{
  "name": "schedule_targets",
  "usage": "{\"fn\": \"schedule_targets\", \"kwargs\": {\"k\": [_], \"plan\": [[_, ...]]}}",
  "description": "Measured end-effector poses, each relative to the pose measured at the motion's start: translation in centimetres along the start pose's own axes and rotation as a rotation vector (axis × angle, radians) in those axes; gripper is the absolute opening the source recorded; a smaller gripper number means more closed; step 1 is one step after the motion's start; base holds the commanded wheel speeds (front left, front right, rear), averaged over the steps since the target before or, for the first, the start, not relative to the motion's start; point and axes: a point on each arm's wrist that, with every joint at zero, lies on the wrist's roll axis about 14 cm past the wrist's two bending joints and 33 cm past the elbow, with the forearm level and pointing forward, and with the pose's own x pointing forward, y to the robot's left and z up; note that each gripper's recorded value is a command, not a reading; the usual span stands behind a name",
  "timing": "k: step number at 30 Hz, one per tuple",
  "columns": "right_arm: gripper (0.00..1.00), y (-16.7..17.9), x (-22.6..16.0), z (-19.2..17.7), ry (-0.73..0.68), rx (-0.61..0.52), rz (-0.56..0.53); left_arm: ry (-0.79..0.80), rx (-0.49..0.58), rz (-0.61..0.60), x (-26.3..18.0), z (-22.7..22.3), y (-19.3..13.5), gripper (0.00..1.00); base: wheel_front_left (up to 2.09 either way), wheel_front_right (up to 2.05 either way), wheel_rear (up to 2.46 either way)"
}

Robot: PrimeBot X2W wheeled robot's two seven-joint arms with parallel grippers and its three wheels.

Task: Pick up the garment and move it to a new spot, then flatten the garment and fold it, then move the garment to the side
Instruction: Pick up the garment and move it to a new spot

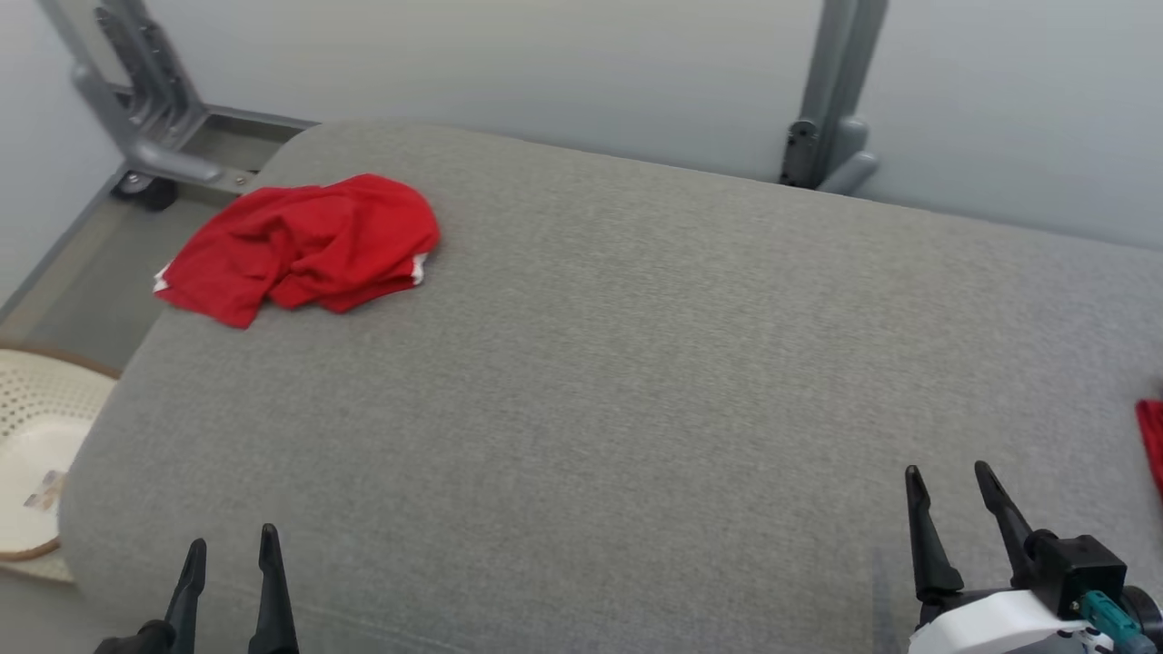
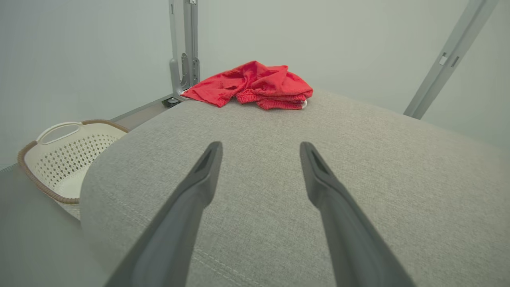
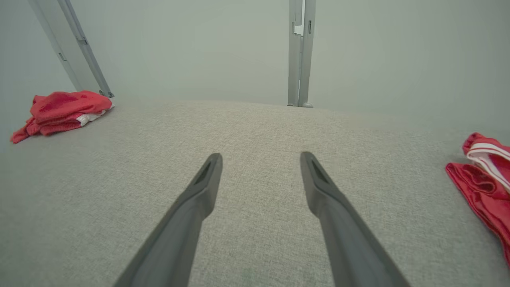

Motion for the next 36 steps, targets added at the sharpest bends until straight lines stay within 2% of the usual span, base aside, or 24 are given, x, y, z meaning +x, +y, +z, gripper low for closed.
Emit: {"fn": "schedule_targets", "kwargs": {"k": [5, 9, 17, 23, 29, 36], "plan": [[1.0, 4.5, 1.5, -0.8, 0.025, 0.026, 0.136, -0.03, -0.005, 0.133, -3.0, 0.7, 4.1, 1.0, 0.0, 0.0, 0.0], [1.0, 6.9, 2.6, -0.4, 0.016, 0.029, 0.207, -0.056, -0.016, 0.191, -4.6, 1.3, 5.7, 1.0, 0.0, 0.0, 0.0], [1.0, 7.3, 3.5, -0.4, 0.012, 0.037, 0.219, -0.067, -0.027, 0.217, -4.8, 1.6, 6.2, 1.0, 0.0, 0.0, 0.0], [1.0, 6.5, 6.6, 0.8, -0.046, -0.007, 0.233, -0.051, -0.054, 0.14, -0.4, 1.7, 3.5, 1.0, 0.0, 0.0, 0.0], [1.0, 4.6, 11.7, 2.1, -0.13, -0.082, 0.257, -0.071, -0.073, 0.043, 7.6, 4.0, 1.0, 1.0, 0.0, 0.0, 0.0], [1.0, 2.0, 15.4, -1.0, -0.125, -0.094, 0.253, -0.001, 0.005, -0.047, 17.9, 4.3, -0.5, 1.0, 0.0, 0.0, 0.0]]}}
